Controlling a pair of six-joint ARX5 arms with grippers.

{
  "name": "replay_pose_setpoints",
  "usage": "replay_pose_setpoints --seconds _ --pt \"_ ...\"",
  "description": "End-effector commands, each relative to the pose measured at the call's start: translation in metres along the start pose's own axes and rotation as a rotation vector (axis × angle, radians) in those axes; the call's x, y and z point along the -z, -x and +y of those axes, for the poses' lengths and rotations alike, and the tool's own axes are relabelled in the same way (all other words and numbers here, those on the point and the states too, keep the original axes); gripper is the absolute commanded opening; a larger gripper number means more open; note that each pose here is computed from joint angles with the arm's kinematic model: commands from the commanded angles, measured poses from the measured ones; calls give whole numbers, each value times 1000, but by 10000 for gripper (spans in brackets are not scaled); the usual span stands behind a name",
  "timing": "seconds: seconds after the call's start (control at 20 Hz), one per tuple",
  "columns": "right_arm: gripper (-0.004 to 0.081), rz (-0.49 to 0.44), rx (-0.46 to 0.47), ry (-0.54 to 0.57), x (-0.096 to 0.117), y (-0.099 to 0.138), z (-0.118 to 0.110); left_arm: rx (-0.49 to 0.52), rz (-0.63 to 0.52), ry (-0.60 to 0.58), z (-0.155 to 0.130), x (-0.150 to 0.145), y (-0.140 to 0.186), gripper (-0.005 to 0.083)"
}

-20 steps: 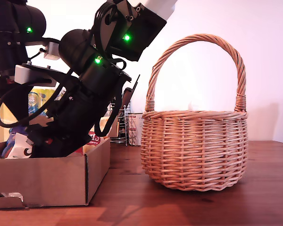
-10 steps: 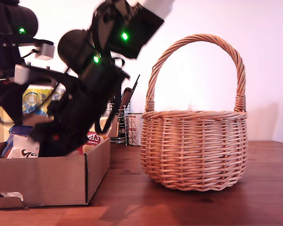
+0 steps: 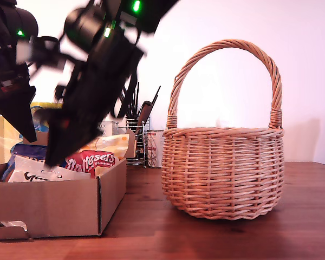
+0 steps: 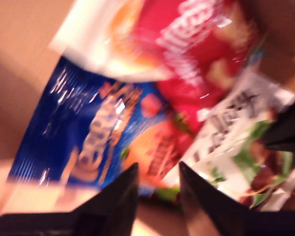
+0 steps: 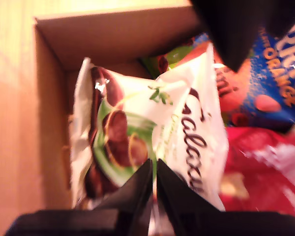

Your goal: Move the bags of Easter eggs from the cardboard box on the left into the woven basket on the right side.

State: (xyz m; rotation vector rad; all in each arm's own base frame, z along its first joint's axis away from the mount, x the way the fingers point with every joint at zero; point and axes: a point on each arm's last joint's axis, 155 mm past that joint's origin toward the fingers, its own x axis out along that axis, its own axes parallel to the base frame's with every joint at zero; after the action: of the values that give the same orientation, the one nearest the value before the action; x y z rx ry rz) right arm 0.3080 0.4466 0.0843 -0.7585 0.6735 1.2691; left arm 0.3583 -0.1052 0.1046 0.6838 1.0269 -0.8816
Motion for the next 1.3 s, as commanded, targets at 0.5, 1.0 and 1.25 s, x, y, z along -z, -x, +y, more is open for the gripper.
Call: replay_pose_setpoints --seconds 0.5,1.0,1.25 --pt "-13 -93 74 -145 -14 103 -3 -18 -66 -56 17 -2 0 326" --pt "-13 -128 91 -183 37 126 32 123 -7 -24 1 16 -39 504" --pt "-13 -142 109 -193 37 128 24 209 51 0 -13 30 -62 504"
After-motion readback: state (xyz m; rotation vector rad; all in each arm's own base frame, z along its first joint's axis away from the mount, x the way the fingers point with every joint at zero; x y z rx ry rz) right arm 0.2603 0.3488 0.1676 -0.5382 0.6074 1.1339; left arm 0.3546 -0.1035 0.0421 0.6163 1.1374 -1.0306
